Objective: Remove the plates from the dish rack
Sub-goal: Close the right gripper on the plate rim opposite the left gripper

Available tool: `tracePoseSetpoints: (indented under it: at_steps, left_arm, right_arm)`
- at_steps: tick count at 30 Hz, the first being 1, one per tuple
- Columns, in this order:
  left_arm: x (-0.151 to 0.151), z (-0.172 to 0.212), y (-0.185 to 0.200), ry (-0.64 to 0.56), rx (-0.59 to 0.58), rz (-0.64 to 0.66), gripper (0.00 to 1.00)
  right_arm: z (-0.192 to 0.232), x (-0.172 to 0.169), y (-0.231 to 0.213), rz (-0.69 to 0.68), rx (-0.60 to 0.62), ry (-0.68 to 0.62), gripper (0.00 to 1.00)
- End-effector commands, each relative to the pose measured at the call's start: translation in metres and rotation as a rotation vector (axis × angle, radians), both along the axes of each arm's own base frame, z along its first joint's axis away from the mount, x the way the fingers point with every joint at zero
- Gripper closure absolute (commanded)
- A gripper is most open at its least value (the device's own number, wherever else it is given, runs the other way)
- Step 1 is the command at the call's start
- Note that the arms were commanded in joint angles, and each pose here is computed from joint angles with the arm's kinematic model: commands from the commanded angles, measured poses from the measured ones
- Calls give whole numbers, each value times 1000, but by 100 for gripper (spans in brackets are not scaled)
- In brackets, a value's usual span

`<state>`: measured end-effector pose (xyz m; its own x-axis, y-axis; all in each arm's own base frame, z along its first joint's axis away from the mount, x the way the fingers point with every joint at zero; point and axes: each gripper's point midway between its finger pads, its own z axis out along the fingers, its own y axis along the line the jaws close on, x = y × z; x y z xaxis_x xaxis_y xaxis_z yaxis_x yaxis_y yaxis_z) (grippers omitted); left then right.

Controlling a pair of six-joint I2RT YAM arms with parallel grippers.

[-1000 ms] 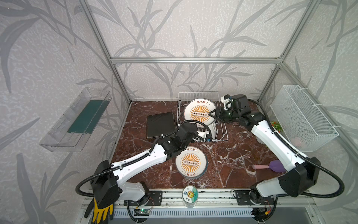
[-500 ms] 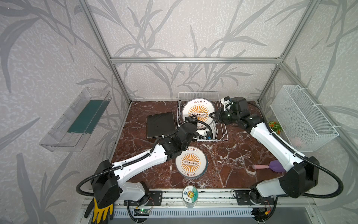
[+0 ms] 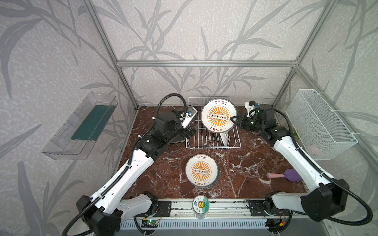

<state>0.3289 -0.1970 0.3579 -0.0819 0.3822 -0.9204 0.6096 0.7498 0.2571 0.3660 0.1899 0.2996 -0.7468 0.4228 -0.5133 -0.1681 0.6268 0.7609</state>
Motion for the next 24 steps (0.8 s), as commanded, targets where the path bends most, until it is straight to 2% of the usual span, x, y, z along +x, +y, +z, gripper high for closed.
tracePoseSetpoints:
  at_steps: [1,5,7,16,19,24]
  left_arm:
    - [-21,6,-28,268,-324,-153,1]
    - [-6,-4,-34,458,-472,-180,1]
    - [1,-10,-40,523,-506,-206,1]
    - [18,-29,-64,669,-518,-284,7]
    - [19,-31,-73,722,-535,-327,16]
    - [19,-29,-77,718,-552,-363,33]
  right_arm:
    - [33,-7,6,72,3,-169,100]
    - [41,-12,8,102,3,-237,100]
    - [43,-15,9,119,5,-255,100]
    - [40,-23,14,183,-10,-321,100]
    - [37,-24,17,199,-2,-322,100]
    - [33,-24,20,221,4,-314,100]
